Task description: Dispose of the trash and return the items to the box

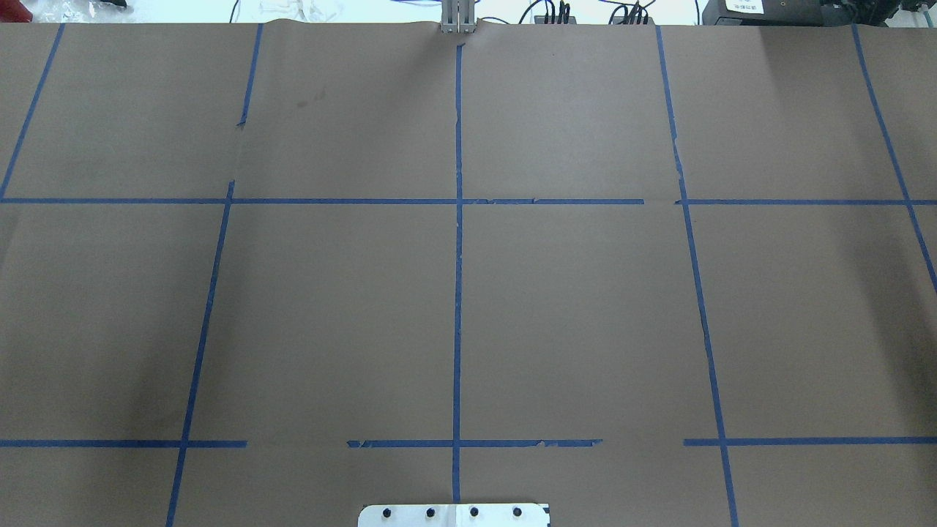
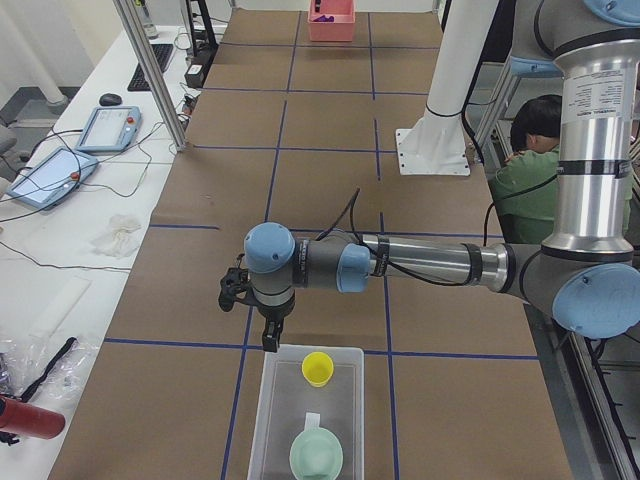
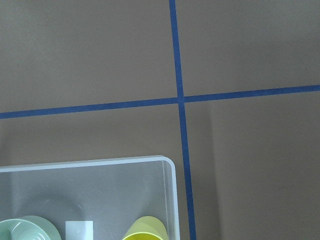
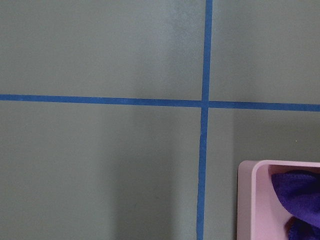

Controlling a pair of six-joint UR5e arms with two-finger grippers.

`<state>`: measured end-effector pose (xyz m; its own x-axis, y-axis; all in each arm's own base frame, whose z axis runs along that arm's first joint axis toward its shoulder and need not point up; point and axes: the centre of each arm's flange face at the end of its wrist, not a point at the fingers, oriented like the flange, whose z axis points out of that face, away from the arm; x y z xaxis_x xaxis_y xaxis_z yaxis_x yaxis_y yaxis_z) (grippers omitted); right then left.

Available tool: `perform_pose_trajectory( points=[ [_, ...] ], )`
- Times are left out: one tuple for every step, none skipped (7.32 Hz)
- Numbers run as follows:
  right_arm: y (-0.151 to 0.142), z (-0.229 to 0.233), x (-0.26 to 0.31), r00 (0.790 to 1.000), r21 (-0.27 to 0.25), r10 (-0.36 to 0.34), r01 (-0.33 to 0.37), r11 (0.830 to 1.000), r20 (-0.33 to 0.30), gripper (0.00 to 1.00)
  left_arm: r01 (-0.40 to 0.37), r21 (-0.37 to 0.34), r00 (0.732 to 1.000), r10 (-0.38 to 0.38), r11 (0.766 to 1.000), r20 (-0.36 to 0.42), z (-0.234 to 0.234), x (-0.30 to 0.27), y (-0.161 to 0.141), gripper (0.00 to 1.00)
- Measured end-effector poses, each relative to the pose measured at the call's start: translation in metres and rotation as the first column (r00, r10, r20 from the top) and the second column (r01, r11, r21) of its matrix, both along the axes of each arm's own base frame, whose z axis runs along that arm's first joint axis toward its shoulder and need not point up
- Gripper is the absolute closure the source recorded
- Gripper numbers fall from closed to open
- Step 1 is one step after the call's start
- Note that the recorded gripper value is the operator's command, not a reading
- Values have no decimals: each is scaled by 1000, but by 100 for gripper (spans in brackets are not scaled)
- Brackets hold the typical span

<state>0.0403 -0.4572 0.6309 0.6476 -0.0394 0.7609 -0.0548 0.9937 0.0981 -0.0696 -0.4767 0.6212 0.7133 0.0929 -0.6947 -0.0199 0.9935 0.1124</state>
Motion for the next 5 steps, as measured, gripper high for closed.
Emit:
perform_pose_trajectory(
  points=[
    [0, 0, 0, 1000, 0, 0, 0, 1000, 0, 0, 0, 0, 1000, 0, 1000, 0, 0, 0, 0, 0],
    [0, 0, 0, 1000, 0, 0, 0, 1000, 0, 0, -1, 0, 1000, 1, 1000, 0, 0, 0, 0, 0],
    [0, 0, 0, 1000, 1, 1, -1, 1000, 0, 0, -1, 0, 1000, 1, 1000, 0, 0, 0, 0, 0],
    [1, 0, 0, 1000, 1, 1, -1, 1000, 0, 0, -2, 0, 1000, 2, 1000, 0, 1, 0, 0, 0],
    [1, 0, 1, 1000, 1, 1, -1, 1000, 0, 0, -2, -1, 1000, 2, 1000, 0, 2, 0, 2, 0]
  ],
)
